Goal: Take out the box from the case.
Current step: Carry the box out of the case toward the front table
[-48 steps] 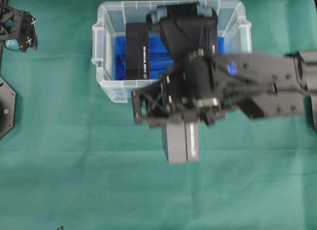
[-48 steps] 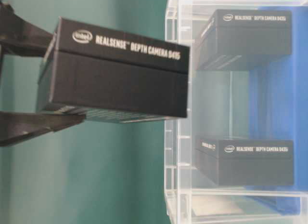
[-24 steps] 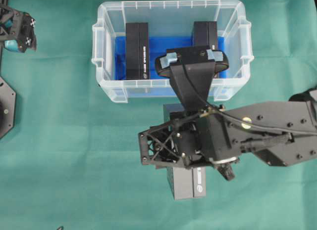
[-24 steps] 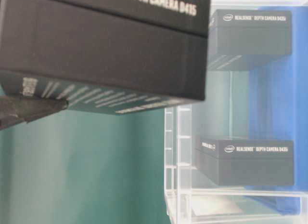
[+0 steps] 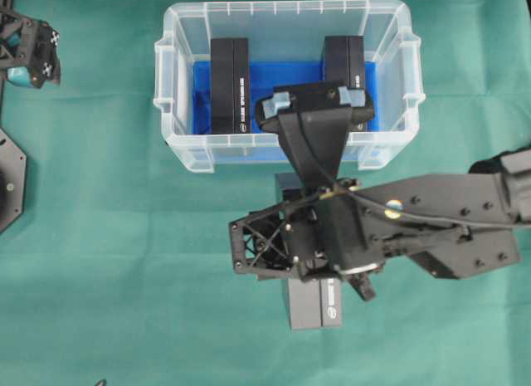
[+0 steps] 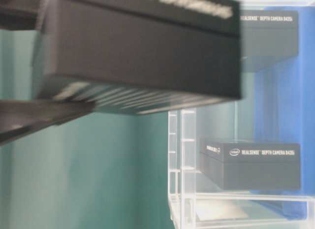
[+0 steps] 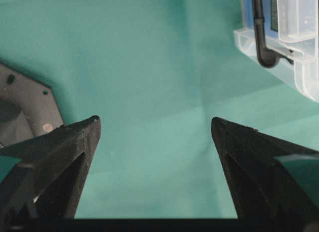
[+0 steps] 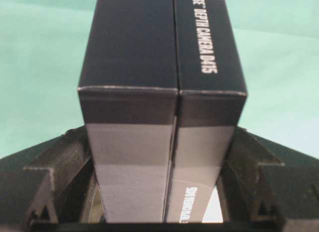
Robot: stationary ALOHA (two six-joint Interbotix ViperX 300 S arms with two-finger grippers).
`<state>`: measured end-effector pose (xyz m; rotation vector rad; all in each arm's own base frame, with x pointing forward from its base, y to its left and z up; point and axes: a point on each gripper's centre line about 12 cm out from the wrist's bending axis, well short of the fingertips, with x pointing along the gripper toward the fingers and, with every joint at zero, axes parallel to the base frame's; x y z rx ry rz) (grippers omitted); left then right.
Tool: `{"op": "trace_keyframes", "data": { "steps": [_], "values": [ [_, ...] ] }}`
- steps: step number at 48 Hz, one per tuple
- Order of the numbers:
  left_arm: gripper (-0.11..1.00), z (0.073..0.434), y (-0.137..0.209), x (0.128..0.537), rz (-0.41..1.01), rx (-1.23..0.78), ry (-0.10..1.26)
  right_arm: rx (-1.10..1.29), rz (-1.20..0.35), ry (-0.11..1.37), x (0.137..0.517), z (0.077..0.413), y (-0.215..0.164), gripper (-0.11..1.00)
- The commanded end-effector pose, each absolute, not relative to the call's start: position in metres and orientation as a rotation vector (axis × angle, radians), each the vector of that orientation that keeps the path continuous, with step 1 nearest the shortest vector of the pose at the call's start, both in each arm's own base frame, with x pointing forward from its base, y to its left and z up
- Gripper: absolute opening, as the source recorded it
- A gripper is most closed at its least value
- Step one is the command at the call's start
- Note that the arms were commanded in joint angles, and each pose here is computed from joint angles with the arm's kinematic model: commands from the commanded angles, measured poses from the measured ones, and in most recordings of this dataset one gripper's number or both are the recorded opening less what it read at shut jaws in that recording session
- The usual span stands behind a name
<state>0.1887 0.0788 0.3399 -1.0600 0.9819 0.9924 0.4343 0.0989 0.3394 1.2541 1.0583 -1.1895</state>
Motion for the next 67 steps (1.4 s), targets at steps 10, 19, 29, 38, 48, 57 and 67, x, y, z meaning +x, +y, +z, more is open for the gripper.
{"op": "trace_keyframes", "data": {
  "steps": [10,19,29,38,48,57,67],
  "values": [
    [0.92,0.345,0.08,0.188,0.988,-1.062,0.962,1.282,-1.148,1.03,0.438,0.323,0.099,0.66],
    [0.92,0.344,0.08,0.188,0.988,-1.06,0.964,1.286,-1.155,1.032,0.439,0.295,0.099,0.66],
    [0.92,0.344,0.08,0.188,0.988,-1.06,0.964,1.301,-1.161,1.03,0.439,0.265,0.099,0.66],
    [0.92,0.344,0.08,0.188,0.988,-1.06,0.964,1.32,-1.144,1.041,0.437,0.238,0.101,0.66],
    [0.92,0.344,0.08,0.188,0.988,-1.06,0.964,1.329,-1.133,1.04,0.434,0.218,0.1,0.66],
    [0.92,0.344,0.08,0.188,0.99,-1.06,0.963,1.323,-1.143,1.042,0.433,0.212,0.097,0.66],
    [0.92,0.344,0.08,0.188,0.991,-1.062,0.963,1.313,-1.136,1.046,0.433,0.212,0.096,0.66]
  ]
}}
